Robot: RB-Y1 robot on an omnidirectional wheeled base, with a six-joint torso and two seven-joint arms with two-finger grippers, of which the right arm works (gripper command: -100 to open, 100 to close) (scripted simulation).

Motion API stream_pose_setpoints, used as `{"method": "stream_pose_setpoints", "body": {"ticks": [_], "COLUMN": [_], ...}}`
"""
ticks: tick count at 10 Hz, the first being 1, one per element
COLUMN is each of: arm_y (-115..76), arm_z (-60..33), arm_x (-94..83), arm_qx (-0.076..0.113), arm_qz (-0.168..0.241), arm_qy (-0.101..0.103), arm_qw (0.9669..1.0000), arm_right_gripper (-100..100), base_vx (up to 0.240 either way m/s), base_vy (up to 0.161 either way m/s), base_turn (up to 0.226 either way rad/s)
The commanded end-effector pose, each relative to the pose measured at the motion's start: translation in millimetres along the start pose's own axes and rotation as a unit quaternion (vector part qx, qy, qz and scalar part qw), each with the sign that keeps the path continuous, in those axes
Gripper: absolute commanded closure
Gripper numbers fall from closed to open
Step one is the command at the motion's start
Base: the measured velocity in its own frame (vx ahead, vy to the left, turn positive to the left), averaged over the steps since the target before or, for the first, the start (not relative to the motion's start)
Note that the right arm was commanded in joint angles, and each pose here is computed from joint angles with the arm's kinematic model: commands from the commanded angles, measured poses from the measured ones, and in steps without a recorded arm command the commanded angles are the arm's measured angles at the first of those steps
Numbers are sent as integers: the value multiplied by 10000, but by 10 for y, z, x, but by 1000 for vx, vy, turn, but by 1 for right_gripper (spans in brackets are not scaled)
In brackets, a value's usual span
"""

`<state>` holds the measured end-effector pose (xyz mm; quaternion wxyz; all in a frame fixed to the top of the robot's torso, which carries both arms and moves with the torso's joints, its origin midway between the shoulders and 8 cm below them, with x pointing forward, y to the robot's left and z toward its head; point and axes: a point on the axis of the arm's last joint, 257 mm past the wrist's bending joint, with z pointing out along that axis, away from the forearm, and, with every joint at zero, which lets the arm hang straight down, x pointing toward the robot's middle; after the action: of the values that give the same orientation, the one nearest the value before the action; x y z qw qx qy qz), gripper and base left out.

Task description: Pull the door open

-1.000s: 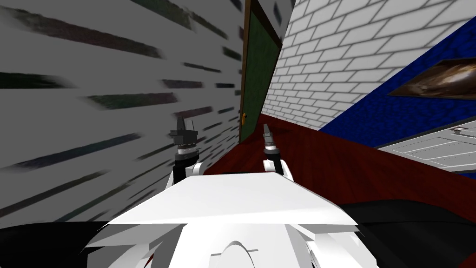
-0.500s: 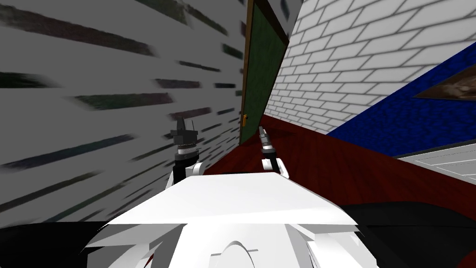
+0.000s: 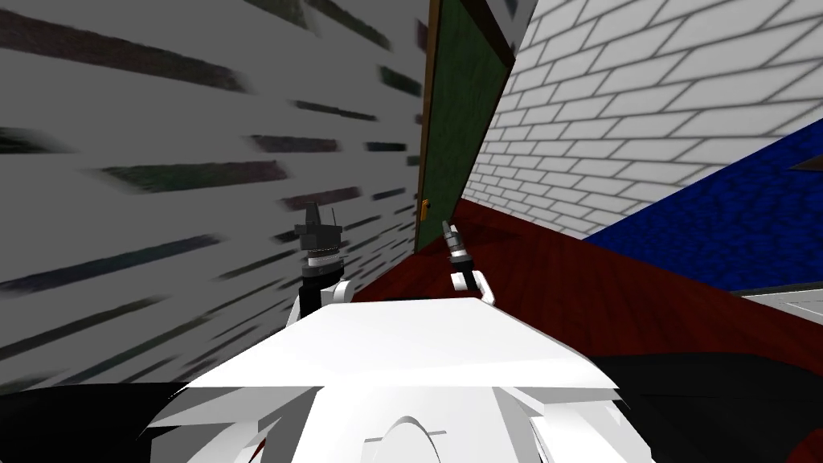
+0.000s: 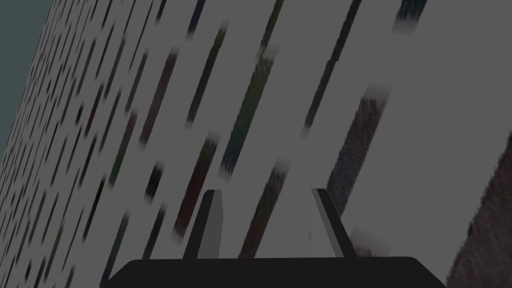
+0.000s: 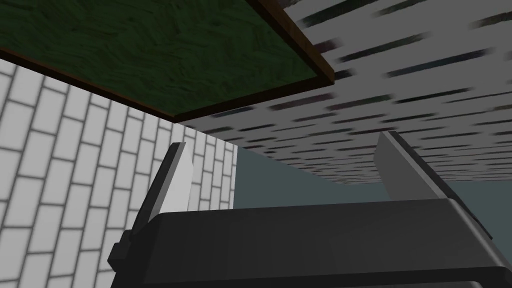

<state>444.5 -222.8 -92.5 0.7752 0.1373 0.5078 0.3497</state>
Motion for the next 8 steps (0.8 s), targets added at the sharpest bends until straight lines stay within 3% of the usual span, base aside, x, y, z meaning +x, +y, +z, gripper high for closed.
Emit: {"method": "stream_pose_setpoints", "body": {"ticks": [1,6,8], "arm_y": [-61,-294,-407], "arm_z": [14,57,73], "arm_x": [85,373,515], "arm_qx": [39,169,225], "arm_qz": [-149,-673,-928], "arm_qy": [86,408,572], "arm_qw": [9998,9968,9938], "arm_right_gripper": [-100,-100,-100], "base_vx": [73,89,78], "base_vy": [-81,-119,-107], "base_turn": [121,112,125]}}
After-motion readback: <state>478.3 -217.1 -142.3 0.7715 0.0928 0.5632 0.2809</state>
